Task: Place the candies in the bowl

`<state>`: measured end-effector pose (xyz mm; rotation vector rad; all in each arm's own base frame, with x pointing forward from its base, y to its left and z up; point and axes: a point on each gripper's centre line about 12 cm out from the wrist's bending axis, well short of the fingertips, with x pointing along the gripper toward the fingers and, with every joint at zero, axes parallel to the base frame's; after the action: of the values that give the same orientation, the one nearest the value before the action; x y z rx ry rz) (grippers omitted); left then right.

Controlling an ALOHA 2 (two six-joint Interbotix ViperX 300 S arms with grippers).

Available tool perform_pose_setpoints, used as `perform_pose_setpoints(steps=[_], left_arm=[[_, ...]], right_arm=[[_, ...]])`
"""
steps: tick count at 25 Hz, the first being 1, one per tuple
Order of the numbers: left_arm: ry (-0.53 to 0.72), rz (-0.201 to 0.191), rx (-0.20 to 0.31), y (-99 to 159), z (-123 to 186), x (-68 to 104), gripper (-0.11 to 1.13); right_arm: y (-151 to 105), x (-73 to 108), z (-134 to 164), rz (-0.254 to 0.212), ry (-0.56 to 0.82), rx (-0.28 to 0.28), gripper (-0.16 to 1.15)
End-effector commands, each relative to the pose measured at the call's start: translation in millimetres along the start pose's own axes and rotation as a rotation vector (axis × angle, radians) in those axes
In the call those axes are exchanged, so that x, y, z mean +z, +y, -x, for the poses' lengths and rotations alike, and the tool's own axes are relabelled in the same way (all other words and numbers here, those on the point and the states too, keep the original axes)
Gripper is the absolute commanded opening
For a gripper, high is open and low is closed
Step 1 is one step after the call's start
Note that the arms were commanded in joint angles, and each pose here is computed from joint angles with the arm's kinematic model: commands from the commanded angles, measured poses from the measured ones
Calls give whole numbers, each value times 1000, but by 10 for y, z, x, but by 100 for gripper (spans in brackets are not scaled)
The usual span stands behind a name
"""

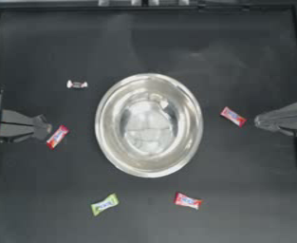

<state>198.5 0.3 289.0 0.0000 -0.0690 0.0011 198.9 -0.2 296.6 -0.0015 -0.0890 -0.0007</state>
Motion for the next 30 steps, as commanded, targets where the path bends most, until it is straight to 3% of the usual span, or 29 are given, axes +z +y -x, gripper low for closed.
perform_pose_setpoints(steps=[1,8,10,14,15,17,18,20,26,30], left_arm=[[-21,-3,1,1,-28,76,-1],[-6,-5,1,1,-39,46,14],[-5,-6,1,1,-39,44,34],[3,-3,1,1,-39,19,102],[8,-5,1,1,-44,11,112],[25,-5,5,10,-55,-1,104],[46,-5,13,26,-61,-10,97],[106,-2,50,102,-73,-14,96],[442,29,272,597,-122,-117,104],[610,-16,348,838,-171,-183,103]], right_arm=[[12,0,-12,-7,-6,6,-6],[25,-8,-18,26,-3,16,17],[30,-8,-18,39,-3,20,29],[41,7,-13,59,-28,28,82],[42,7,-10,60,-35,29,94],[39,2,-7,57,-38,27,108],[41,1,-4,55,-40,29,106],[40,-10,-5,53,-35,28,99],[36,-12,-5,35,-34,24,99],[35,-16,-3,32,-34,24,99]])
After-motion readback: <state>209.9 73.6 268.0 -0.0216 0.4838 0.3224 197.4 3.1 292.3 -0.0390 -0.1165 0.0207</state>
